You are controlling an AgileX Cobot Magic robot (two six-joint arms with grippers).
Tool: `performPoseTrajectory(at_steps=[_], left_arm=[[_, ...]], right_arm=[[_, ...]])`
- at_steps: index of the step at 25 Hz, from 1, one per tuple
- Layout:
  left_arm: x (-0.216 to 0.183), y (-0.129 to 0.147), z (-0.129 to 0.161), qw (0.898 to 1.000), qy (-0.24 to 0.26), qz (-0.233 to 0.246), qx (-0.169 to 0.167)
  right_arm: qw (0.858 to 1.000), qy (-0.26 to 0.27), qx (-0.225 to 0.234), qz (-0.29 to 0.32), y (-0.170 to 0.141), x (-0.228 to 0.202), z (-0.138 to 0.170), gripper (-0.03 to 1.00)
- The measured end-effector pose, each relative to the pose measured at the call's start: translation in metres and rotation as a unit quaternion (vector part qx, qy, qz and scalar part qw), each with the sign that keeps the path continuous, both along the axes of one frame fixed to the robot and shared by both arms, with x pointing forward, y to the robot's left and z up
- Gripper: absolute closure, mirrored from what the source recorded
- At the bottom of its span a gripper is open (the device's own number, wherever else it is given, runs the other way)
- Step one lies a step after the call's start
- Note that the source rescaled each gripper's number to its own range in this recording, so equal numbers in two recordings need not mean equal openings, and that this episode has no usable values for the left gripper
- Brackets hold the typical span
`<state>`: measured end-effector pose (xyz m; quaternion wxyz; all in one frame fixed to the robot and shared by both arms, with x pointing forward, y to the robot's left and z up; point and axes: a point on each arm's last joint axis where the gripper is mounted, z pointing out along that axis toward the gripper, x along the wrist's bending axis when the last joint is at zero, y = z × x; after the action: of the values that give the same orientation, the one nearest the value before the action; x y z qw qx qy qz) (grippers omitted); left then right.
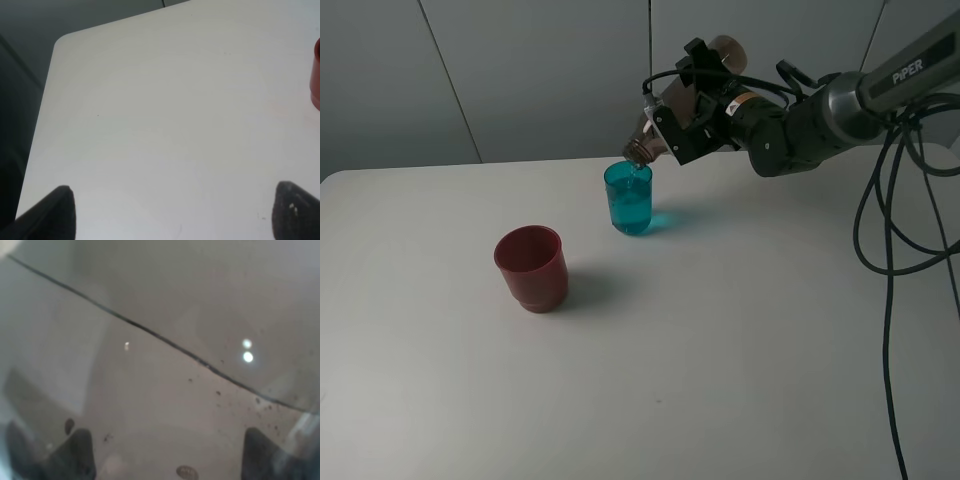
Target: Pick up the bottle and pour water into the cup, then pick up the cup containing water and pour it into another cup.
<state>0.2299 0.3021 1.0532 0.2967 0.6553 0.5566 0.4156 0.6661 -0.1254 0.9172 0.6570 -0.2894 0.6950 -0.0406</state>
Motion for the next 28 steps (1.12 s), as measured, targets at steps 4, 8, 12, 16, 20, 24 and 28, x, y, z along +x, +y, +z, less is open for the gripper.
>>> performPoseTrajectory(at_steps=[4, 8, 12, 16, 20, 24, 28], left_arm=[[0.000, 0.000, 0.000, 1.000, 0.000, 0.000, 0.000], [0.000, 0.000, 0.000, 1.000, 0.000, 0.000, -0.001], [0.000, 0.000, 0.000, 1.000, 0.000, 0.000, -0.001], [0.000, 0.000, 0.000, 1.000, 0.000, 0.000, 0.000], [0.000, 0.000, 0.000, 1.000, 0.000, 0.000, 0.000], [0.000, 0.000, 0.000, 1.000, 0.000, 0.000, 0.000], [0.000, 0.000, 0.000, 1.000, 0.000, 0.000, 0.000]], right_arm=[[1.000, -0.001, -0.001, 0.001, 0.000, 0.000, 0.000, 0.97], [1.000, -0.001, -0.001, 0.002, 0.000, 0.000, 0.000, 0.97], [1.000, -0.001, 0.000, 0.002, 0.000, 0.000, 0.000, 0.97], [0.994, 0.060, 0.089, -0.014, 0.000, -0.001, 0.000, 0.97], [0.953, 0.124, 0.273, -0.044, -0.001, -0.004, 0.020, 0.97], [0.897, 0.163, 0.406, -0.063, -0.003, -0.010, 0.041, 0.97], [0.842, 0.207, 0.491, -0.085, -0.009, -0.026, 0.043, 0.97]])
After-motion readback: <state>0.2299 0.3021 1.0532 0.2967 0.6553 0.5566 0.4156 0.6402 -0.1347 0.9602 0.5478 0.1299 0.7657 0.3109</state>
